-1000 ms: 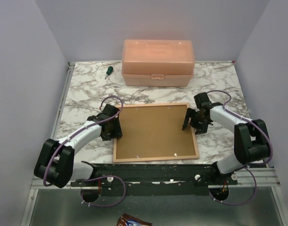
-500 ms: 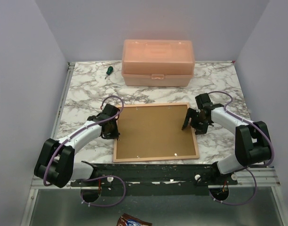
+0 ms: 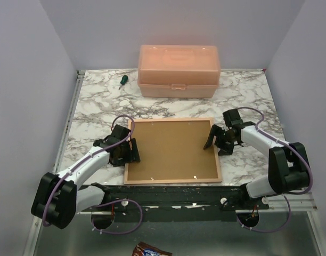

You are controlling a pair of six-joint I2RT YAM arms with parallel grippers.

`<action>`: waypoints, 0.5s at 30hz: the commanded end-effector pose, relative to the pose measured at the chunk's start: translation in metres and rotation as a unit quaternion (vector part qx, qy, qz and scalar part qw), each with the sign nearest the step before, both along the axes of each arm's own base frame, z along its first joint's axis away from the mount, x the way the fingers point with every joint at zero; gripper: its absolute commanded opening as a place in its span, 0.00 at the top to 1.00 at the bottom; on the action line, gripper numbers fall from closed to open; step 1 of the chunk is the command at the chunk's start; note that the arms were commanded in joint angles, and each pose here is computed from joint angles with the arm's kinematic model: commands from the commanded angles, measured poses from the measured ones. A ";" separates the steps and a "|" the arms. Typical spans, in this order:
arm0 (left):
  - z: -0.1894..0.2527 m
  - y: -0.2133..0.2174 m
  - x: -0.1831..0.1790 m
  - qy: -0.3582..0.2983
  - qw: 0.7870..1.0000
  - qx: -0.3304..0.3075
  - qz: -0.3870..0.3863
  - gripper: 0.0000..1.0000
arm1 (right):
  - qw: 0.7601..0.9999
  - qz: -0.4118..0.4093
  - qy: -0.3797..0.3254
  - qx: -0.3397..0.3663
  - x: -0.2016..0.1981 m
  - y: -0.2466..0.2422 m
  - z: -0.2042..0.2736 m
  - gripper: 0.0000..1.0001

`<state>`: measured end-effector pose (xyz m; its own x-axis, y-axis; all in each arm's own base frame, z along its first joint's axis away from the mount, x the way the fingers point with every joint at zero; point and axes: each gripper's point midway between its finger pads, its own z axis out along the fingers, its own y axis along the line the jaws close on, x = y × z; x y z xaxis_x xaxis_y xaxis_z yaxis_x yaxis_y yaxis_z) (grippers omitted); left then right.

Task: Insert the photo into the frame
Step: Install the photo frame at the center of the board.

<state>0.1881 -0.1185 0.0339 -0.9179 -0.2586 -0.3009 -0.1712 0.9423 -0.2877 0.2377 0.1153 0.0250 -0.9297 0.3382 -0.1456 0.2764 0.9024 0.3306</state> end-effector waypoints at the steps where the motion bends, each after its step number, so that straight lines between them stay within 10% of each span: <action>1: -0.003 -0.018 -0.006 0.016 0.998 -0.053 -0.011 0.24 | 0.996 0.012 0.045 0.078 -0.023 0.025 -0.012 0.19; 15: 0.022 -0.006 0.049 -0.009 1.000 -0.015 0.007 0.19 | 0.996 0.040 0.015 0.081 0.028 0.050 -0.015 0.18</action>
<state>0.1994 -0.1069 0.0275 -0.9370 -0.2617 -0.2313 -0.2112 0.9520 -0.2218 0.2615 0.1423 0.0282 -0.9406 0.3311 -0.0744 0.2697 0.8624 0.4283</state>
